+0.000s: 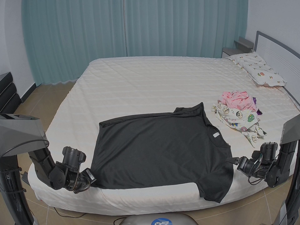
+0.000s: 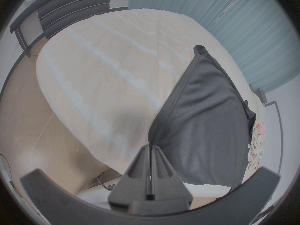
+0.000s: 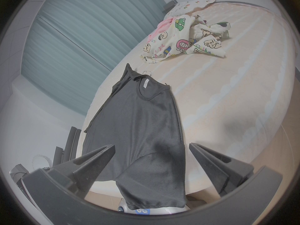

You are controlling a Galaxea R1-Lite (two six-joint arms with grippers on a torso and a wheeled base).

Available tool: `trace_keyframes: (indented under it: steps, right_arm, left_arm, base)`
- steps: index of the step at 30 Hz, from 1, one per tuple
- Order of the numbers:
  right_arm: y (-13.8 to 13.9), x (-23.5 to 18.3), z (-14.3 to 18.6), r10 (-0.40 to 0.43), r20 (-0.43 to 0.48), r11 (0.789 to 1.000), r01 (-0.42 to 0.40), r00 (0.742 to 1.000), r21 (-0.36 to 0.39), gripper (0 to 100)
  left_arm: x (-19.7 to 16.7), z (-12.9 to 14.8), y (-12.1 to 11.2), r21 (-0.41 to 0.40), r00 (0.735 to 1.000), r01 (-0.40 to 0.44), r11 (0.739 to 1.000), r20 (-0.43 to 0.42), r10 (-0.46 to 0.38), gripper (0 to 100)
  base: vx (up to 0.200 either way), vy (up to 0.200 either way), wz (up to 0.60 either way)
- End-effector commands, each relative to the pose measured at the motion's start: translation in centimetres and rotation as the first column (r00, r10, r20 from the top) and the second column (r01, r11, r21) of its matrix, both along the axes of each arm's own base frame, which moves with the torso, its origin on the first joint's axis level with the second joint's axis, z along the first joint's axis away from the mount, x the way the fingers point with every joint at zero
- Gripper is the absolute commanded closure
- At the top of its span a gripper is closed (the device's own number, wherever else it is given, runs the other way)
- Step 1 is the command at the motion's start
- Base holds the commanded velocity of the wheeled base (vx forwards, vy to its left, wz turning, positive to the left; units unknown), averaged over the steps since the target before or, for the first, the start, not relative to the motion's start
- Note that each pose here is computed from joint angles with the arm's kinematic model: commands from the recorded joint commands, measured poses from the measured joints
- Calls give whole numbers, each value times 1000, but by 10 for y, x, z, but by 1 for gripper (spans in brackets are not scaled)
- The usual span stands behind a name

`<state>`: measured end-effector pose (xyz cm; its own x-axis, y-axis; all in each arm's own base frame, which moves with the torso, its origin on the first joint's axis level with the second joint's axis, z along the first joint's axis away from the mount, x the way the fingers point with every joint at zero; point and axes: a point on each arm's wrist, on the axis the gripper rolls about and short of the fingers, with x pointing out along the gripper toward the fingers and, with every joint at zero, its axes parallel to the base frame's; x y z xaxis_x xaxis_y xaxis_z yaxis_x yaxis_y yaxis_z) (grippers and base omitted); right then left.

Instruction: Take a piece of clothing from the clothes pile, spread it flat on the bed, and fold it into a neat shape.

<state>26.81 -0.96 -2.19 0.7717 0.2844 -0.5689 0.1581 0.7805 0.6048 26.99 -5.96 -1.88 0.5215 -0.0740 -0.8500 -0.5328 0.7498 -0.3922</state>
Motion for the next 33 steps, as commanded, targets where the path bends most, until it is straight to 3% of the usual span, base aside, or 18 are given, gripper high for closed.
trace_keyframes:
  steps: [1, 21, 22, 33]
  right_arm:
    - [1, 5, -11, 8, -36, 1000, -8, 999, 1, 0]
    - [9, 26, -34, 64, -62, 997, -66, 996, -33, 0]
    - [9, 26, -34, 67, -61, 997, -69, 996, -32, 100]
    - [2, 28, -28, 67, 17, 997, -66, 998, -32, 100]
  left_arm:
    - [1, -1, 2, -6, 1000, -10, 1000, 2, 10, 100]
    - [3, -1, 4, -10, 1000, -17, 1000, 14, 17, 100]
    - [3, -1, 4, -10, 1000, -17, 1000, 14, 17, 100]
    - [3, -1, 4, -9, 1000, -16, 1000, 14, 16, 100]
  base:
    - [0, 0, 0]
    - [0, 0, 0]
    - [0, 0, 0]
    - [0, 0, 0]
